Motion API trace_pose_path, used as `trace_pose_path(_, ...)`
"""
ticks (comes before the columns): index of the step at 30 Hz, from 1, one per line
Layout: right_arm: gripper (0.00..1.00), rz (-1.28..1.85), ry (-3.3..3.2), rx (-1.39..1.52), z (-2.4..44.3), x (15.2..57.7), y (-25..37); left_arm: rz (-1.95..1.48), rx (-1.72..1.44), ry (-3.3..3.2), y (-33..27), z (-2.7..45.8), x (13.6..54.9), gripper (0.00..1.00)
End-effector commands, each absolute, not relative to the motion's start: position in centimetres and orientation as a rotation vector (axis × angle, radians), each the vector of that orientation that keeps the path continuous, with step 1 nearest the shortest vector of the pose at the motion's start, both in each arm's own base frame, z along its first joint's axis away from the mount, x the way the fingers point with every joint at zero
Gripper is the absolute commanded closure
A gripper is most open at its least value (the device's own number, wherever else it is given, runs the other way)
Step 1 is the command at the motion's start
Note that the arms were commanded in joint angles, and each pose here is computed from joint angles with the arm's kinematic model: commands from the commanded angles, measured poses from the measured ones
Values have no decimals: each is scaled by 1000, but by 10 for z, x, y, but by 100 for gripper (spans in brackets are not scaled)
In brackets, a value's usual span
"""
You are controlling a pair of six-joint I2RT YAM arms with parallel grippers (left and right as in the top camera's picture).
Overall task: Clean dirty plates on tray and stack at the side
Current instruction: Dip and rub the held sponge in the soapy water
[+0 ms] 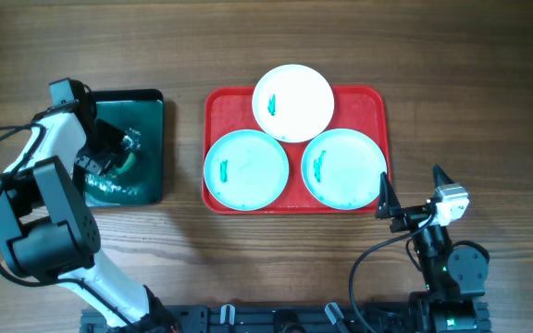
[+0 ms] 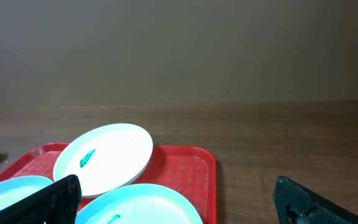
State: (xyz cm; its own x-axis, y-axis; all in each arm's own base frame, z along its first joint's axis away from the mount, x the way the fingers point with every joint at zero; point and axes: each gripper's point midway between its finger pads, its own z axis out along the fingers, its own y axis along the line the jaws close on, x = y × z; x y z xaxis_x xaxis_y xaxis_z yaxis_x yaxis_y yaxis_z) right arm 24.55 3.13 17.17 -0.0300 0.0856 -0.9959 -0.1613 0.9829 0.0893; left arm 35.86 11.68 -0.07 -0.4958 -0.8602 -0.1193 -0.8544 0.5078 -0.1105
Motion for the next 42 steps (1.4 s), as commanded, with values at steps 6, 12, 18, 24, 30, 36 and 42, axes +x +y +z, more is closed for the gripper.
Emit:
trace_pose_path(6,0,174,1586,-49,172,246,27,-17,-1486,2555,127,-10,365,0)
trace_pose_path(12,1,173,1586,-49,172,246,27,90,-1478,2510,143,-8,366,24)
trace_pose_path(18,0,174,1586,-49,172,246,27,89,-1478,2509,143,-8,366,95)
trace_pose_path(24,0,173,1586,-49,172,246,27,94,-1495,2545,139,-10,358,25)
trace_pose_path(30,0,173,1586,-49,172,246,27,-114,-1526,2634,109,-13,351,2)
trace_pose_path(36,0,173,1586,-49,172,246,27,-158,-1558,2688,98,-14,340,88)
trace_pose_path(42,0,173,1586,-49,172,246,27,-154,-1567,2701,97,-14,337,5)
